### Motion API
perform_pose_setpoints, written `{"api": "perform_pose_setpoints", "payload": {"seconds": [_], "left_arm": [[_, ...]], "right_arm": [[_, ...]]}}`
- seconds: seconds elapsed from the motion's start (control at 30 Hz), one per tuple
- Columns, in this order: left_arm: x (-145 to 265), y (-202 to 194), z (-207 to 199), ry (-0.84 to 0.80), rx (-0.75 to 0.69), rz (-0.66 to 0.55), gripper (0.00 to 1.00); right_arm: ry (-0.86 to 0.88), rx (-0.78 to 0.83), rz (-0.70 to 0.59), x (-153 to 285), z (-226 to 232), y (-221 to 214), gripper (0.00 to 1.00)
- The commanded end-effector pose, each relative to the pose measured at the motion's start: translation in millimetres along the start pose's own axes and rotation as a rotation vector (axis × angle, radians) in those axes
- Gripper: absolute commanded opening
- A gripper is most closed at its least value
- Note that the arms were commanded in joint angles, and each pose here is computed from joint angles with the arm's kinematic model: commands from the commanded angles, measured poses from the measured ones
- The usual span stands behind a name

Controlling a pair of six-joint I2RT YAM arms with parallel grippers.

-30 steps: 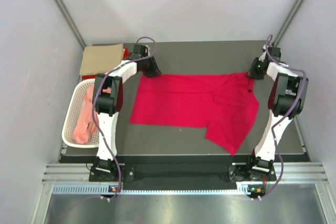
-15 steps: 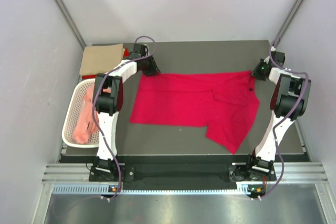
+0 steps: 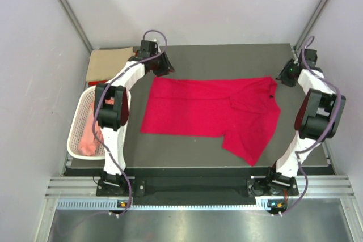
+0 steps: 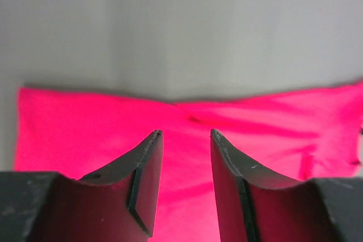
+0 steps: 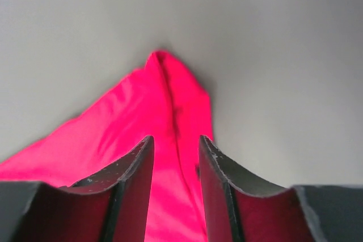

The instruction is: Fold and stack the t-shirts

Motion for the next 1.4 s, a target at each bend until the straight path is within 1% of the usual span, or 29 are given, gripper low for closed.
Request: {"api": "perform_pose_setpoints", "payload": {"seconds": [0.0,0.03,0.07,0.1,0.13,0.17,0.2,0.23,0.27,0.3,0.43,0.47,0.5,0.63,0.73,0.83,0.87,1.13,1.27,1.37], "left_arm": [[60,4,-67,-0.126,-0.131,-0.098,0.44],[61,-10,-86,-0.159,-0.164,-0.079,0.44],[68,-17,-98,-0.197,-0.186,-0.079,0.44],[65,-30,-106,-0.22,-0.199,-0.058,0.44],[64,-48,-125,-0.259,-0.224,-0.028,0.43],[66,-57,-135,-0.292,-0.24,-0.012,0.43],[64,-74,-151,-0.33,-0.265,0.013,0.42],[64,-83,-159,-0.348,-0.263,0.027,0.41],[61,-90,-165,-0.36,-0.265,0.037,0.39],[58,-104,-175,-0.373,-0.255,0.053,0.38],[43,-135,-194,-0.419,-0.249,0.076,0.38],[25,-150,-200,-0.431,-0.24,0.09,0.38],[25,-151,-200,-0.431,-0.24,0.09,0.38],[-1,-162,-202,-0.437,-0.185,0.096,0.38],[-20,-165,-202,-0.413,-0.17,0.09,0.38],[-29,-165,-206,-0.416,-0.162,0.085,0.38],[-30,-162,-208,-0.417,-0.16,0.076,0.38],[-46,-175,-208,-0.423,-0.144,0.115,0.39],[-47,-174,-209,-0.424,-0.151,0.112,0.39],[-50,-175,-209,-0.431,-0.143,0.113,0.39]], "right_arm": [[-0.089,-0.019,-0.035,56,0,2,0.38],[-0.12,-0.024,0.007,58,-6,-13,0.38],[-0.123,-0.023,-0.002,68,-6,-17,0.38],[-0.126,-0.022,0.014,71,-6,-25,0.36],[-0.143,-0.023,0.055,70,-12,-42,0.35],[-0.139,-0.022,0.048,78,-12,-47,0.34],[-0.138,-0.025,0.053,80,-12,-55,0.34],[-0.152,-0.031,0.085,79,-19,-70,0.34],[-0.145,-0.036,0.073,85,-19,-73,0.34],[-0.157,-0.047,0.099,83,-24,-85,0.34],[-0.118,-0.032,0.09,85,-26,-99,0.35],[-0.059,-0.008,0.088,84,-21,-103,0.35],[-0.058,-0.005,0.088,84,-21,-103,0.35],[-0.017,0.003,0.075,82,-17,-102,0.34],[-0.018,-0.002,0.074,80,-17,-103,0.34],[-0.038,-0.004,0.093,77,-19,-107,0.33],[-0.046,-0.002,0.094,75,-20,-108,0.33],[-0.055,-0.008,0.114,69,-21,-112,0.32],[-0.078,-0.001,0.138,65,-26,-119,0.31],[-0.063,-0.007,0.143,62,-26,-123,0.31]]}}
Point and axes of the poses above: each gripper's point midway between its finger pads, its own x axis back along the fingers, its own z axis along the line the jaws close on, y = z × x, the point moved 10 cm from there along x, back along the fingers, and after that the axes turned 5 degrees about -x, right-handed, at the moved point
